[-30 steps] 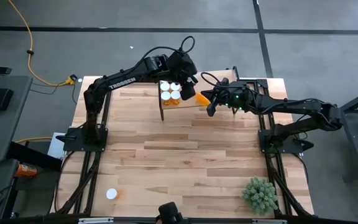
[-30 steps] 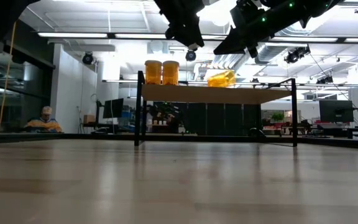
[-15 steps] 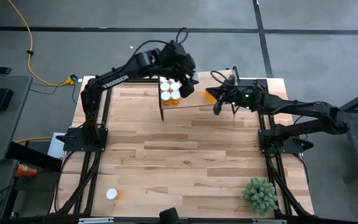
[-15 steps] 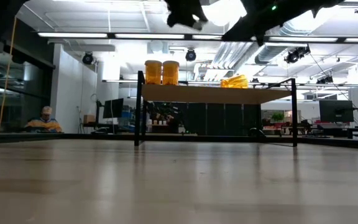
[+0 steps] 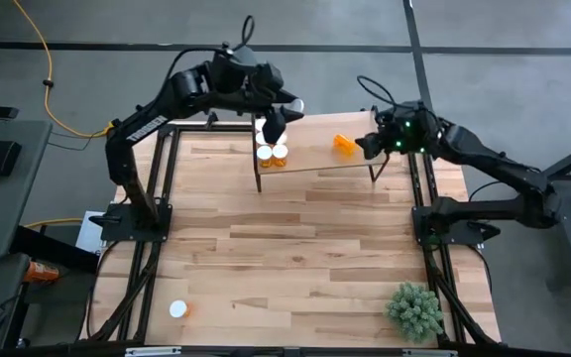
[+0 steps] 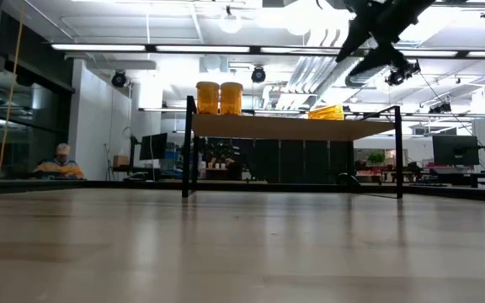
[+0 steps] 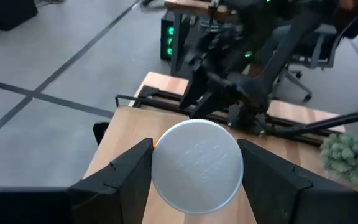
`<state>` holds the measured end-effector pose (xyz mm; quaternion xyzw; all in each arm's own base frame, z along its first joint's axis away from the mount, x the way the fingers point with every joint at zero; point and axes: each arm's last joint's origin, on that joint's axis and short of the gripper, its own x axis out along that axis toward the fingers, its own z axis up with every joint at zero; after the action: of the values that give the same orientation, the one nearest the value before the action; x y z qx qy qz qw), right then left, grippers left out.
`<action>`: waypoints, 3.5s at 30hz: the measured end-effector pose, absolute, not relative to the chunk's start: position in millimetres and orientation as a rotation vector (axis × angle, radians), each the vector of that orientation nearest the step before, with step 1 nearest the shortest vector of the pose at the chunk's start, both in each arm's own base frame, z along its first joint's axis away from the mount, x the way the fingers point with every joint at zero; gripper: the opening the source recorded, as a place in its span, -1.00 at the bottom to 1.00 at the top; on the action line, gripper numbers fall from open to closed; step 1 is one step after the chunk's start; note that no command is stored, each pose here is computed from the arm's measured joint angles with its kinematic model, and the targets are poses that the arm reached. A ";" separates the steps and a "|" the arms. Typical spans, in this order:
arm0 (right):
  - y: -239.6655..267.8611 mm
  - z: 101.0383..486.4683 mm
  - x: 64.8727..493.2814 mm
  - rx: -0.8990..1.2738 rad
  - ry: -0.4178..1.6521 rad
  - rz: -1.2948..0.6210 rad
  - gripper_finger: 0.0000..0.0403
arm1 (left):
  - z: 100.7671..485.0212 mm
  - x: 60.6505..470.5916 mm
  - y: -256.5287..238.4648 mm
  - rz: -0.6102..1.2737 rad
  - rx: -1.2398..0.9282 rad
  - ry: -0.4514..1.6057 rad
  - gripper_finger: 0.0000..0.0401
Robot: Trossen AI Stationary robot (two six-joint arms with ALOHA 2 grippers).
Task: Pick and place medicine bottles onto shelf by color
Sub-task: Put the orange pill bottle on the shelf
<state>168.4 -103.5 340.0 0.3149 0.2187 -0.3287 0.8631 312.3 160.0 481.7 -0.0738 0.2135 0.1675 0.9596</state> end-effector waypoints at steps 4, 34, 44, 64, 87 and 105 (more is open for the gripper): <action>-104.5 330.2 163.7 0.855 0.486 -0.691 0.34 | 486.9 307.0 157.0 0.340 -0.147 0.418 0.03; -113.9 262.4 228.7 1.242 0.181 -0.699 0.43 | 486.6 305.1 161.4 0.343 -0.084 0.429 0.03; -112.8 261.6 230.0 1.252 0.174 -0.712 -0.20 | 486.5 305.2 161.5 0.344 -0.084 0.430 0.03; -105.0 305.7 225.4 0.967 0.463 -0.691 -0.99 | 486.3 305.3 161.5 0.349 -0.105 0.427 0.03; 31.3 233.3 297.4 0.393 1.417 -0.436 -1.00 | 494.9 312.2 149.6 0.153 -0.251 0.321 0.03; 37.3 185.6 328.3 0.386 1.480 -0.321 -1.00 | 521.5 305.3 64.1 -0.274 -0.224 0.261 0.03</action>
<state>328.3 37.3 185.6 0.1740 0.6671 -0.1448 0.7097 305.3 64.1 521.5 -0.1113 0.1296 -0.1357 0.9759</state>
